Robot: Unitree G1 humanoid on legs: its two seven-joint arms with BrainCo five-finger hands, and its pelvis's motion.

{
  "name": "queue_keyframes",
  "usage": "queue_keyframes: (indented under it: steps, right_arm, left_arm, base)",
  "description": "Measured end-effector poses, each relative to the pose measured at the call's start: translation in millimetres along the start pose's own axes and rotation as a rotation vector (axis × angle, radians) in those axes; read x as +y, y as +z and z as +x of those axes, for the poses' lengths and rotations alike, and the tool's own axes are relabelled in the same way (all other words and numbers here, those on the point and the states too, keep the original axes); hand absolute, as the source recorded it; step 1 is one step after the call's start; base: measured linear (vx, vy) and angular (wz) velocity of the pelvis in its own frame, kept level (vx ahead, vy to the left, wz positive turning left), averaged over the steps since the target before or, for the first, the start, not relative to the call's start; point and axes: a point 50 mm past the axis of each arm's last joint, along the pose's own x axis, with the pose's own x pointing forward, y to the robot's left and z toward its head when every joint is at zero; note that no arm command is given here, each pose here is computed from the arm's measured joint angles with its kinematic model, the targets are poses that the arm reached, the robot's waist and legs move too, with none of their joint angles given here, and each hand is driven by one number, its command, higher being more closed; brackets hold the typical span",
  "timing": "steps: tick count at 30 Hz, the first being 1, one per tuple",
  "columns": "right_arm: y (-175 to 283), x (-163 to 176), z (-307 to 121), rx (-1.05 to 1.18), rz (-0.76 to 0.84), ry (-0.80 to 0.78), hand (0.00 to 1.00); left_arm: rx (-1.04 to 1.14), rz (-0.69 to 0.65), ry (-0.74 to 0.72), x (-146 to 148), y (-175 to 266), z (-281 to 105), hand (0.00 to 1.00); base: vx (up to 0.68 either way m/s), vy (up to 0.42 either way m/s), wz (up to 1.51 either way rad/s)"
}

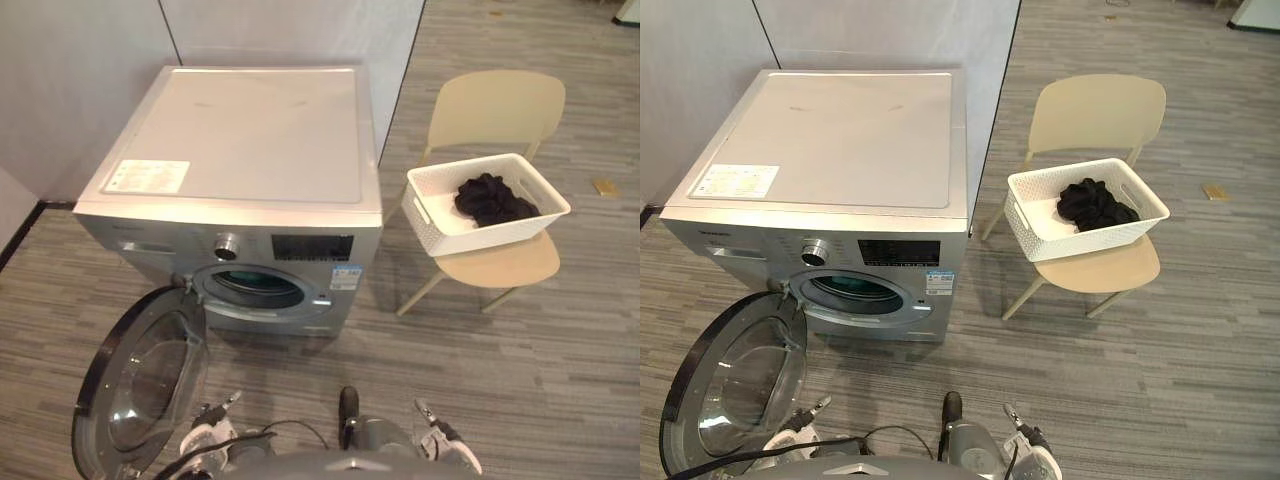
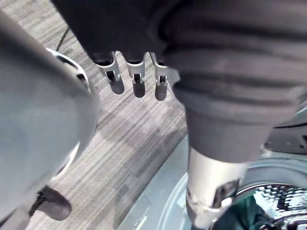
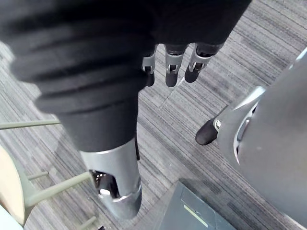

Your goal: Pick up the laundry basket with both hands and put the clothes into the washing machine.

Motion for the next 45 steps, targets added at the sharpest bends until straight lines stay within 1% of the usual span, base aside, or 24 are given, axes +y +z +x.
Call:
queue_keyframes:
  steps: [2, 5, 7, 10, 12, 15, 21, 22, 24, 26, 28, 29, 32, 33, 38, 42, 44, 45]
  right_arm:
    - [0.1, -0.1, 0.1, 0.001, -0.012, 0.002, 0.00]
    - [2.3, 3.7, 2.1, 0.006, -0.071, 0.015, 0.00]
    - [1.9, 8.6, 2.5, 0.007, -0.110, 0.028, 0.00]
    - [-8.0, 8.8, 0.8, 0.035, -0.098, 0.027, 0.00]
    - [-16.4, 2.4, -1.4, 0.055, -0.094, 0.013, 0.00]
    - [-21.2, -8.9, -3.3, 0.068, -0.094, -0.014, 0.00]
    - [-12.3, -10.8, -1.4, 0.042, -0.040, -0.035, 0.00]
    - [-20.9, -23.7, -4.4, 0.066, -0.046, -0.069, 0.00]
    - [-27.8, -40.1, -7.1, 0.091, -0.052, -0.115, 0.00]
    - [-27.1, -43.5, -6.2, 0.102, -0.062, -0.127, 0.00]
    - [-31.4, -44.2, -4.5, 0.146, -0.078, -0.138, 0.00]
    - [-24.7, -45.6, -1.9, 0.142, -0.114, -0.145, 0.00]
    - [-24.0, -37.6, 1.0, 0.163, -0.110, -0.138, 0.00]
    - [-26.6, -40.0, 0.2, 0.174, -0.104, -0.145, 0.00]
    - [-28.7, -37.6, 0.1, 0.184, -0.106, -0.138, 0.00]
    - [-21.9, -37.1, 1.4, 0.147, -0.099, -0.135, 0.00]
    - [-11.2, -37.5, 3.6, 0.116, -0.092, -0.137, 0.00]
    - [-10.0, -41.2, 3.5, 0.116, -0.076, -0.149, 0.00]
  left_arm:
    - [0.026, 0.011, 0.017, 5.4, -9.4, -1.3, 0.00]
    - [0.068, 0.018, 0.026, 7.1, -20.4, -2.2, 0.00]
    - [0.088, 0.012, 0.033, 9.8, -22.2, -1.8, 0.00]
    - [0.074, 0.002, 0.059, 20.2, -17.6, -0.7, 0.00]
    - [0.068, 0.038, 0.065, 23.2, -15.2, -0.1, 0.00]
    - [0.068, 0.102, 0.045, 17.9, -13.5, 0.9, 0.00]
    - [0.061, 0.153, 0.023, 8.7, -9.1, 2.0, 0.00]
    - [0.043, 0.193, -0.003, 0.8, -5.3, 2.1, 0.00]
    - [0.038, 0.244, -0.021, -2.9, -5.5, 1.9, 0.00]
    - [0.035, 0.275, -0.022, -1.3, -4.7, 2.1, 0.00]
    - [0.031, 0.333, -0.003, 8.3, 0.6, 4.2, 0.00]
    - [0.067, 0.367, -0.009, 8.3, -7.6, 3.9, 0.00]
    - [0.073, 0.395, -0.017, 6.4, -8.8, 4.0, 0.00]
    - [0.062, 0.403, -0.010, 9.5, -5.3, 4.7, 0.00]
    - [0.054, 0.377, 0.021, 19.7, -0.8, 5.4, 0.00]
    - [-0.019, 0.297, 0.039, 21.7, 9.8, 4.5, 0.00]
    - [-0.008, 0.274, 0.035, 19.3, 6.4, 4.0, 0.00]
    - [0.006, 0.232, 0.038, 19.6, 1.0, 2.9, 0.00]
  base:
    - [-0.01, 0.044, -0.04]
    - [-0.02, 0.156, -0.21]
    - [-0.06, 0.183, -0.32]
    - [-0.01, 0.127, -0.51]
    - [0.03, 0.091, -0.31]
    - [0.07, 0.050, -0.34]
    - [0.02, -0.040, -1.04]
    - [0.04, -0.120, -0.19]
    - [0.07, -0.136, -0.17]
    - [0.03, -0.233, -0.54]
    - [0.03, -0.400, -1.04]
    - [-0.05, -0.318, -1.17]
    - [-0.05, -0.145, -0.63]
    - [0.00, -0.182, -0.06]
    - [0.00, -0.215, -0.23]
    - [0.06, -0.148, -0.71]
    - [0.15, -0.016, -0.83]
    - [0.13, 0.032, -0.63]
